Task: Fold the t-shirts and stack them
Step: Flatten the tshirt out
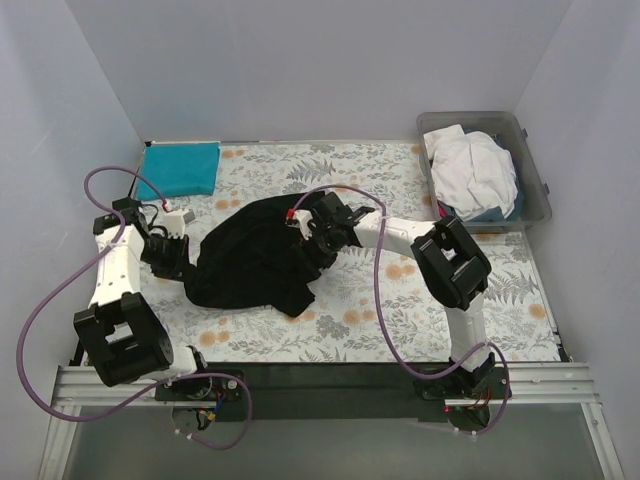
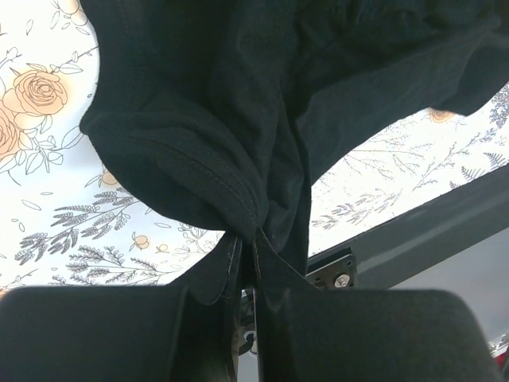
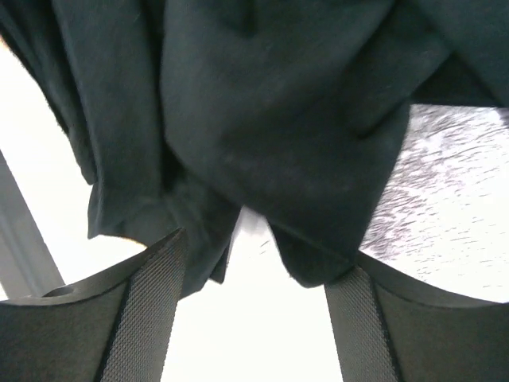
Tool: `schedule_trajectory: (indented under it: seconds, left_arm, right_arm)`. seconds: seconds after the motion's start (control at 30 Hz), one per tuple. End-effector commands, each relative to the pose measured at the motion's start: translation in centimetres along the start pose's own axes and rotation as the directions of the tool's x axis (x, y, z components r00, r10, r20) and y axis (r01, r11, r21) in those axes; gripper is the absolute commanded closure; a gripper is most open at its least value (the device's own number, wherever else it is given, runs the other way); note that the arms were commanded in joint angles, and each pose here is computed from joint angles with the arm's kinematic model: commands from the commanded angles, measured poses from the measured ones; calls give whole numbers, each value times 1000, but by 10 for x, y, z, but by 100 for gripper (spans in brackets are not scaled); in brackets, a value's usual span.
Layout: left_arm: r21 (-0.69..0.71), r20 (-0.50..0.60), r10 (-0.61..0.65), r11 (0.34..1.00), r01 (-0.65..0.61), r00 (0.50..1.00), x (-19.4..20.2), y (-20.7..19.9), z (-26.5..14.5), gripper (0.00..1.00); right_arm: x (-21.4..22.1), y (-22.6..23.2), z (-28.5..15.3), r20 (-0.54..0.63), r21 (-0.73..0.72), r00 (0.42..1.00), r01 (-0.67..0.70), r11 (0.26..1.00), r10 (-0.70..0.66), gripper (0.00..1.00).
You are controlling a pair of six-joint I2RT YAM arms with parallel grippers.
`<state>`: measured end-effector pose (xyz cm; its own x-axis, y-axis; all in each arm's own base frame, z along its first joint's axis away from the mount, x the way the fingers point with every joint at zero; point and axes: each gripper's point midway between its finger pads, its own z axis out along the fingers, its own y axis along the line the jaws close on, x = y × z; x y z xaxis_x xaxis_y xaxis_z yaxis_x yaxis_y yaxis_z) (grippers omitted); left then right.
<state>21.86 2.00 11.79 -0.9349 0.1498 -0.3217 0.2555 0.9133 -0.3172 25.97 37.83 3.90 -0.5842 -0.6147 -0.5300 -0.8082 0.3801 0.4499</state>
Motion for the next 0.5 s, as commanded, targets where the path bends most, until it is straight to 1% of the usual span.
schedule_trajectory:
  seconds: [0.0, 0.03, 0.07, 0.1, 0.13, 0.17, 0.23, 0.27, 0.33, 0.37, 0.4, 0.43, 0.47]
  left_arm:
    - [8, 32, 7, 1000, -7, 999, -10, -1, -5, 98]
    - [3, 36, 5, 1000, -5, 999, -10, 0, -4, 98]
    - [3, 34, 8, 1000, -8, 999, -9, -1, -3, 99]
    - [-2, 24, 6, 1000, -6, 1000, -5, 0, -1, 100]
    - [-13, 18, 17, 1000, -16, 1000, -2, 2, 0, 100]
    - [-24, 9, 22, 999, -22, 1000, 1, 4, 1, 100]
    - [-55, -25, 37, 998, -38, 999, 15, 8, 4, 100]
    - [-61, -38, 66, 996, -68, 997, 20, 10, 5, 100]
    - [-82, -87, 67, 994, -75, 994, 37, 13, 9, 100]
    - [-86, -107, 110, 989, -120, 988, 43, 15, 10, 100]
    - [-96, -116, 119, 987, -130, 986, 47, 17, 11, 100]
    - [-104, -127, 134, 983, -148, 983, 55, 17, 13, 100]
    - [-114, -138, 145, 980, -161, 980, 59, 19, 13, 100]
  right_arm:
    - [21, 10, -6, -48, -21, 999, -23, 1000, 22, 26]
    - [27, 13, -4, -67, -31, 997, -29, 999, 26, 31]
    - [32, 16, -1, -80, -45, 997, -22, 999, 19, 43]
    - [36, 16, 0, -85, -49, 996, -20, 999, 16, 60]
    - [40, 14, -1, -95, -42, 995, -29, 999, 25, 93]
    - [40, 12, -6, -88, -29, 996, -27, 999, 24, 99]
    - [48, 3, -21, -83, -19, 995, -55, 998, 54, 99]
    - [43, 4, -37, -54, -14, 998, -27, 1000, 26, 99]
    - [51, -11, -63, -45, 33, 998, -47, 998, 48, 99]
    - [53, -15, -81, -25, 61, 999, -20, 998, 21, 99]
    - [59, -29, -99, -11, 93, 998, -57, 994, 58, 99]
    - [61, -35, -112, 1, 112, 998, -62, 992, 62, 99]
    - [61, -40, -127, 17, 143, 999, -32, 989, 29, 99]
